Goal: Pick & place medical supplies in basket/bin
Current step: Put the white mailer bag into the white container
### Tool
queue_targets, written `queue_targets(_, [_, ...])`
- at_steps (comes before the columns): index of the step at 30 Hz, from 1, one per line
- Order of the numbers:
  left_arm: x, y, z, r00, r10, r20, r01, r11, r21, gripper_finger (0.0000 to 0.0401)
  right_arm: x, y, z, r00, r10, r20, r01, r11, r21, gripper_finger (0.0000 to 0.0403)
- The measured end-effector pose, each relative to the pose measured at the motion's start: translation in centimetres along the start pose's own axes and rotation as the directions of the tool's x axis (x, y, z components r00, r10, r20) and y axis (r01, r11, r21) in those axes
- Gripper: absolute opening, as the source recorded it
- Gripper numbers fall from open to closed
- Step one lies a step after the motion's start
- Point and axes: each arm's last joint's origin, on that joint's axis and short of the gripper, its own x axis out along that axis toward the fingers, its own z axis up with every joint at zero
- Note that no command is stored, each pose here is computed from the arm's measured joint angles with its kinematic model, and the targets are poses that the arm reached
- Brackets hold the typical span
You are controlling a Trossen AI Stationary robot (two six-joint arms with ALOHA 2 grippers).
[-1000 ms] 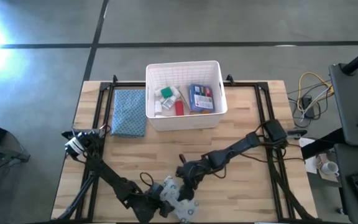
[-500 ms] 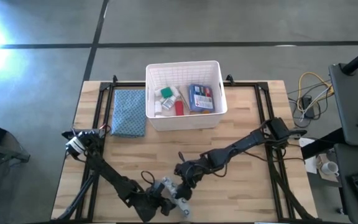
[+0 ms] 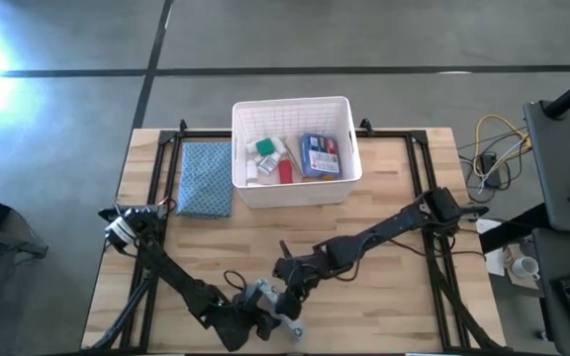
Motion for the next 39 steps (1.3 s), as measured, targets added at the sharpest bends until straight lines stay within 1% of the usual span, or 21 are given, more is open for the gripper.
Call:
queue_targets(3, [-0.3, -0.1, 0.3, 0.999, -0.002, 0.034, 0.001, 0.999, 0.04, 0.0281, -0.3, 0.3, -0.2, 0.997, -0.082, -0.003, 0.082, 0.996, -0.032, 0.025])
queue_targets(6, [-0.5, -0.3, 0.2, 0.999, -0.007, 0.052, 0.003, 0.996, 0.092, 0.0282, -0.4, 0.6, -0.2, 0.995, -0.099, -0.006, 0.098, 0.994, -0.04, 0.0263])
queue_targets(8, [-0.6, -0.4, 0.2, 0.998, -0.014, 0.057, 0.007, 0.994, 0.109, 0.0282, -0.3, 0.6, -0.2, 0.994, -0.107, 0.013, 0.107, 0.993, -0.046, 0.0273])
queue_targets(14, [-0.7, -0.5, 0.1, 0.996, -0.032, 0.084, 0.023, 0.994, 0.11, 0.0282, -0.1, -0.2, -0.4, 0.986, -0.162, 0.052, 0.163, 0.986, -0.027, 0.0293])
queue_targets(18, [-0.9, -0.7, 0.2, 0.996, -0.039, 0.082, 0.028, 0.991, 0.127, 0.0282, 0.1, -1.1, -0.7, 0.978, -0.2, 0.063, 0.201, 0.98, -0.014, 0.0294])
queue_targets(22, [-1.1, -1.0, 0.2, 0.995, -0.051, 0.083, 0.038, 0.989, 0.146, 0.0281, 0.2, -1.4, -0.8, 0.975, -0.213, 0.06, 0.214, 0.977, -0.009, 0.0288])
queue_targets(27, [-1.5, -1.4, 0.4, 0.993, -0.068, 0.097, 0.05, 0.984, 0.169, 0.0281, 0.1, -1.4, -0.8, 0.975, -0.214, 0.057, 0.215, 0.977, -0.011, 0.0275])
queue_targets(30, [-1.7, -1.6, 0.5, 0.992, -0.075, 0.099, 0.056, 0.983, 0.175, 0.0281, 0.1, -1.4, -0.8, 0.975, -0.215, 0.057, 0.216, 0.976, -0.017, 0.026])
queue_targets(34, [-2.3, -2.1, 0.5, 0.991, -0.093, 0.094, 0.075, 0.982, 0.175, 0.0281, 0.1, -1.4, -0.8, 0.974, -0.219, 0.06, 0.221, 0.975, -0.029, 0.0225])
queue_targets(39, [-3.1, -2.5, 0.4, 0.99, -0.113, 0.083, 0.095, 0.975, 0.199, 0.0281, 0.2, -1.7, -0.8, 0.97, -0.236, 0.057, 0.239, 0.969, -0.059, 0.0168])
